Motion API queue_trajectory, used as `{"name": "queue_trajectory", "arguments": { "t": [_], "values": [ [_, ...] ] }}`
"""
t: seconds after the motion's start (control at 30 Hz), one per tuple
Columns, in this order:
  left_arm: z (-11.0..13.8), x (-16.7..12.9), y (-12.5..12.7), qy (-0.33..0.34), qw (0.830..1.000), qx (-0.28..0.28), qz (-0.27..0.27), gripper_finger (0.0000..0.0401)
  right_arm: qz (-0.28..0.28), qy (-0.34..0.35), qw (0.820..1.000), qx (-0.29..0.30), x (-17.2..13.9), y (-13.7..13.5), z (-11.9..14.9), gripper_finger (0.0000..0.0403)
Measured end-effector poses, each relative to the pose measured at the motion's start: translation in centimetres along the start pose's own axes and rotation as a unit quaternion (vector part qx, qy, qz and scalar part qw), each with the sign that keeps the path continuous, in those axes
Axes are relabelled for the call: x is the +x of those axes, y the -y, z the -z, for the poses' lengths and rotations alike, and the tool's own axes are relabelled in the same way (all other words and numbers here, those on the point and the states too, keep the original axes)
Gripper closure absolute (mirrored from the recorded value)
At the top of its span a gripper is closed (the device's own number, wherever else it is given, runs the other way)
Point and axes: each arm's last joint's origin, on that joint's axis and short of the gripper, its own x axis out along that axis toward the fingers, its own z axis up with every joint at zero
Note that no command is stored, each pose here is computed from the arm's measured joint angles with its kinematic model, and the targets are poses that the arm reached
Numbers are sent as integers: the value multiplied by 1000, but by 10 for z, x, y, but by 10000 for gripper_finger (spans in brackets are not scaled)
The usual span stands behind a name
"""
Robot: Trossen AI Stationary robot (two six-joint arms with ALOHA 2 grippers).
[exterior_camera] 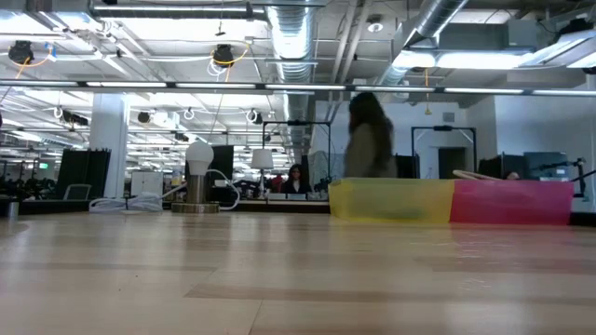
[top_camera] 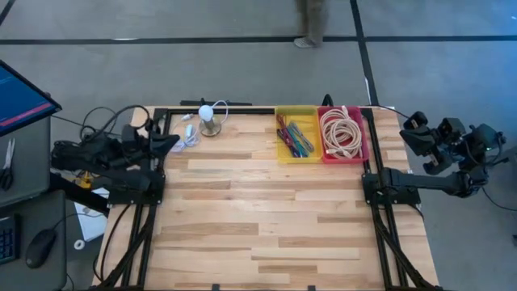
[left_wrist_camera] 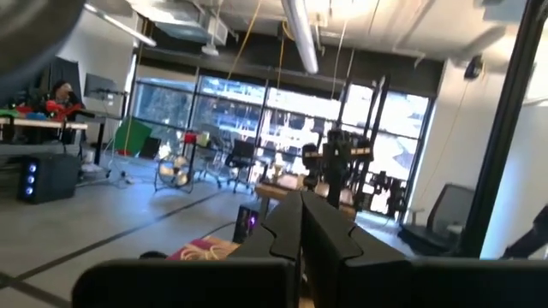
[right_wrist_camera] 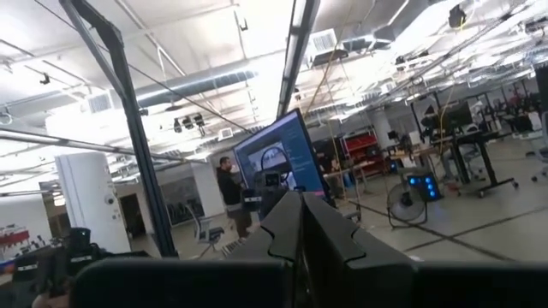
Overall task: Pick & Place USB Port
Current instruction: Return to Home Position
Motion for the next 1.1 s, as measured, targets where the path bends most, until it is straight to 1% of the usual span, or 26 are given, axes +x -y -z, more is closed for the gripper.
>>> {"name": "queue_trajectory", "arguments": {
  "t": [0.23,0.5,0.6,0.7,0.97,1.1],
  "values": [
    [6,-20,-11,31,999,-16,1,396,0,2,1000,-19,-2,0,0,395],
    [14,-40,-22,65,998,-24,1,396,1,-1,1000,-20,-2,0,1,395],
    [21,-46,-26,74,997,-29,1,396,1,-1,1000,-20,-2,0,1,395],
    [30,-44,-26,61,998,-22,-12,394,1,-1,1000,-20,-2,0,1,395],
    [32,-44,-26,62,998,-23,-15,396,1,-2,1000,-20,-2,0,1,395],
    [41,-42,-25,50,998,-16,-14,394,4,-12,1000,-21,-2,1,3,395]
  ]
}}
